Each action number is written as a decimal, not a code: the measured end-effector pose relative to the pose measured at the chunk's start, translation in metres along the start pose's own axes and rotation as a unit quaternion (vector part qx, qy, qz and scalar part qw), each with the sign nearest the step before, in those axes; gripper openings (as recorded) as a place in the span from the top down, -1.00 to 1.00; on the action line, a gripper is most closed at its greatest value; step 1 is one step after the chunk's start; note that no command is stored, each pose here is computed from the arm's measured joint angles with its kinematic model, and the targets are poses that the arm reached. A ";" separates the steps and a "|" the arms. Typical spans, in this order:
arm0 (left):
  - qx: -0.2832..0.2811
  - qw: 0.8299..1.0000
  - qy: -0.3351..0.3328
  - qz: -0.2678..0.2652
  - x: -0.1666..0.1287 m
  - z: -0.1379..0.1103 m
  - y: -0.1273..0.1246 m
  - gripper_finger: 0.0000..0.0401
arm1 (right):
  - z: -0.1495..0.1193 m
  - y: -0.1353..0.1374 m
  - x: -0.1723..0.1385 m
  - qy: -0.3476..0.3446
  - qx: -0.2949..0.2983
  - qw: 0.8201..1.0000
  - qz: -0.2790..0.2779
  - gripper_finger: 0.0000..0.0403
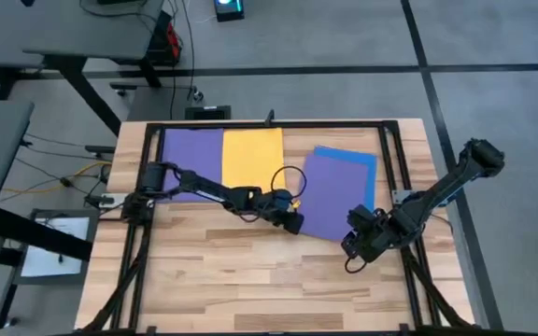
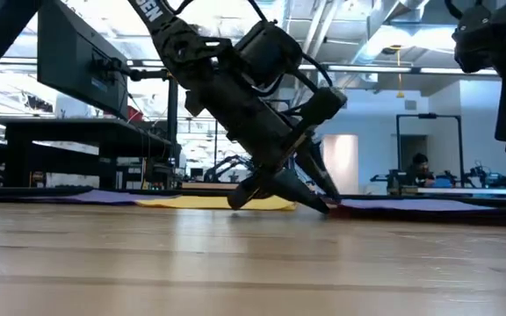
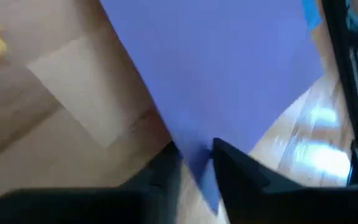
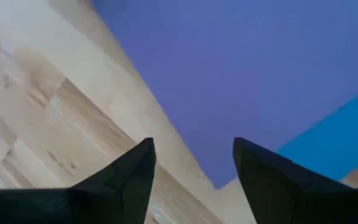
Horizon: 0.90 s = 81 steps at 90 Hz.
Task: Organize paper
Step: Stack the purple paper on top of the purple paper
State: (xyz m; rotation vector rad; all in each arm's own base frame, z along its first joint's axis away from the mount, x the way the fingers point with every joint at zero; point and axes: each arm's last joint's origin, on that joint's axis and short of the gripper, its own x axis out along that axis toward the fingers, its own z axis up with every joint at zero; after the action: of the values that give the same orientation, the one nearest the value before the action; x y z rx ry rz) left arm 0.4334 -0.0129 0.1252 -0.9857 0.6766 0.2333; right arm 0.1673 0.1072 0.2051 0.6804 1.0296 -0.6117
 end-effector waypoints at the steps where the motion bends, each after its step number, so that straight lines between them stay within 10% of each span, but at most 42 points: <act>1: 0.003 1.000 0.000 0.000 0.000 0.000 0.000 0.91 | 0.000 0.000 0.000 0.000 0.000 1.000 0.000 -0.02; 57: 0.099 0.993 0.041 0.050 -0.054 0.006 -0.024 1.00 | 0.001 0.003 0.000 -0.003 0.007 1.000 0.016 -0.02; 81: 0.097 0.980 -0.028 0.172 -0.122 0.026 -0.028 1.00 | 0.001 0.003 0.000 -0.014 0.007 1.000 0.012 -0.02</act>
State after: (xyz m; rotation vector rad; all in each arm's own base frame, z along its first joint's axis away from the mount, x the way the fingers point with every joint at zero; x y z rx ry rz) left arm 0.3627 0.0070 0.2300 -0.6682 0.8013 0.4884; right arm 0.1700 0.1079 0.2065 0.6938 0.9912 -0.6073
